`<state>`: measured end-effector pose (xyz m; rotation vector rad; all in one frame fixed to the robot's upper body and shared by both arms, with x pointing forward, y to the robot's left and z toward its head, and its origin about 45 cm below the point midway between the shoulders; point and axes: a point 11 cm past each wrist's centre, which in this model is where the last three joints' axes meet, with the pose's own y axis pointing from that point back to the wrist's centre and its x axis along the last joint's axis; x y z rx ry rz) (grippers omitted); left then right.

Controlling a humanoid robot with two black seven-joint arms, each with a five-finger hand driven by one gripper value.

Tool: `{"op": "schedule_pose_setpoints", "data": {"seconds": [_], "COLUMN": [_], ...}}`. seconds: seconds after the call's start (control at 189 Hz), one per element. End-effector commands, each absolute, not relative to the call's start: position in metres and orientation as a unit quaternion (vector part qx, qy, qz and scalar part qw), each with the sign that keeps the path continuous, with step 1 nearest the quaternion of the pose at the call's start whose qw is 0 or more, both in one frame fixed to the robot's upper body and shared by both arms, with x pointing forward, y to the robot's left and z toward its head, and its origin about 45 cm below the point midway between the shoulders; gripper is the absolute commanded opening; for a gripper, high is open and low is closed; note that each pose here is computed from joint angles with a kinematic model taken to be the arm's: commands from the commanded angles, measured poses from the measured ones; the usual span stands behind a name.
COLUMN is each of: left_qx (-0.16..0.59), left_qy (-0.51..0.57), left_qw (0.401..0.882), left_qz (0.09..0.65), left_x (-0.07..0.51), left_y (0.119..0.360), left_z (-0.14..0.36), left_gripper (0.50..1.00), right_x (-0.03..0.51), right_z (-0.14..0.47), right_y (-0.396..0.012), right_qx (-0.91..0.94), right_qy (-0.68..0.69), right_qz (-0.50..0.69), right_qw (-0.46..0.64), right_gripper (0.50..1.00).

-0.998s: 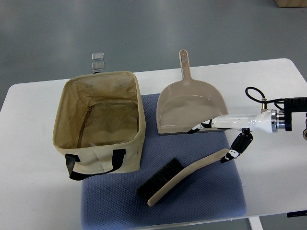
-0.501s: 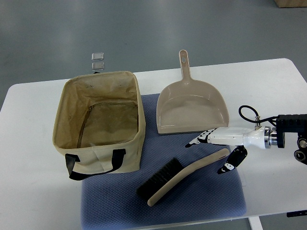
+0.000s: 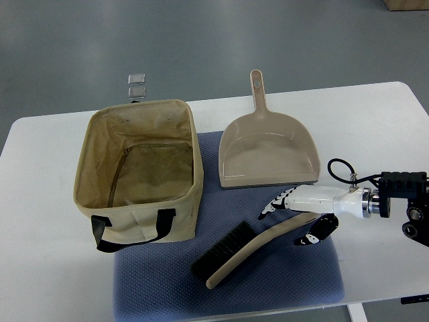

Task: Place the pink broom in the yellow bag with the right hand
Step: 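Close the right hand fingers around the brush handle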

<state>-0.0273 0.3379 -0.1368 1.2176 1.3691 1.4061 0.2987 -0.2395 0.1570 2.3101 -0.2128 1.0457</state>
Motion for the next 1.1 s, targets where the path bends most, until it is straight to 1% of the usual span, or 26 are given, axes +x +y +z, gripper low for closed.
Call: {"op": "schedule_pose_setpoints", "data": {"seconds": [0.0,0.09,0.227,0.264,0.311,0.359,0.66,0.707,0.755,0.802,0.855,0.913,0.971,1.008,1.024,1.093], "left_qx": [0.482,0.482,0.482,0.482,0.482,0.482,0.482,0.482,0.482,0.482,0.482,0.482,0.482,0.482,0.482,0.482], "left_qy": [0.542,0.542,0.542,0.542,0.542,0.542,0.542,0.542,0.542,0.542,0.542,0.542,0.542,0.542,0.542,0.542], "left_qw": [0.404,0.404,0.404,0.404,0.404,0.404,0.404,0.404,0.404,0.404,0.404,0.404,0.404,0.404,0.404,0.404], "left_qz": [0.557,0.557,0.557,0.557,0.557,0.557,0.557,0.557,0.557,0.557,0.557,0.557,0.557,0.557,0.557,0.557], "left_x": [-0.0273,-0.0273,-0.0273,-0.0273,-0.0273,-0.0273,-0.0273,-0.0273,-0.0273,-0.0273,-0.0273,-0.0273,-0.0273,-0.0273,-0.0273,-0.0273], "left_y": [0.3379,0.3379,0.3379,0.3379,0.3379,0.3379,0.3379,0.3379,0.3379,0.3379,0.3379,0.3379,0.3379,0.3379,0.3379,0.3379], "left_z": [-0.1368,-0.1368,-0.1368,-0.1368,-0.1368,-0.1368,-0.1368,-0.1368,-0.1368,-0.1368,-0.1368,-0.1368,-0.1368,-0.1368,-0.1368,-0.1368], "left_gripper": [1.0,1.0,1.0,1.0,1.0,1.0,1.0,1.0,1.0,1.0,1.0,1.0,1.0,1.0,1.0,1.0], "right_x": [0.2979,0.297,0.2975,0.2979,0.298,0.2982,0.296,0.2957,0.2958,0.2954,0.2951,0.2936,0.2936,0.2943,0.2944,0.2954], "right_z": [0.1549,0.1533,0.1529,0.1525,0.1521,0.1519,0.1479,0.1474,0.1472,0.1468,0.1466,0.145,0.145,0.1462,0.1463,0.1472], "right_y": [-0.2382,-0.2371,-0.2372,-0.2381,-0.2379,-0.2383,-0.2403,-0.2407,-0.2402,-0.2403,-0.2403,-0.2394,-0.2394,-0.2395,-0.2402,-0.2417], "right_qx": [0.866,0.865,0.864,0.864,0.864,0.863,0.863,0.863,0.863,0.863,0.862,0.863,0.863,0.862,0.862,0.862], "right_qy": [-0.082,-0.08,-0.08,-0.081,-0.081,-0.081,-0.085,-0.085,-0.085,-0.085,-0.083,-0.082,-0.082,-0.083,-0.083,-0.084], "right_qz": [0.396,0.4,0.401,0.401,0.401,0.402,0.4,0.4,0.4,0.4,0.402,0.401,0.401,0.402,0.402,0.403], "right_qw": [0.292,0.293,0.293,0.294,0.295,0.295,0.297,0.297,0.297,0.297,0.297,0.297,0.297,0.296,0.297,0.298], "right_gripper": [0.795,0.766,0.754,0.729,0.717,0.688,0.678,0.654,0.643,0.617,0.611,0.584,0.578,0.562,0.548,0.523]}}
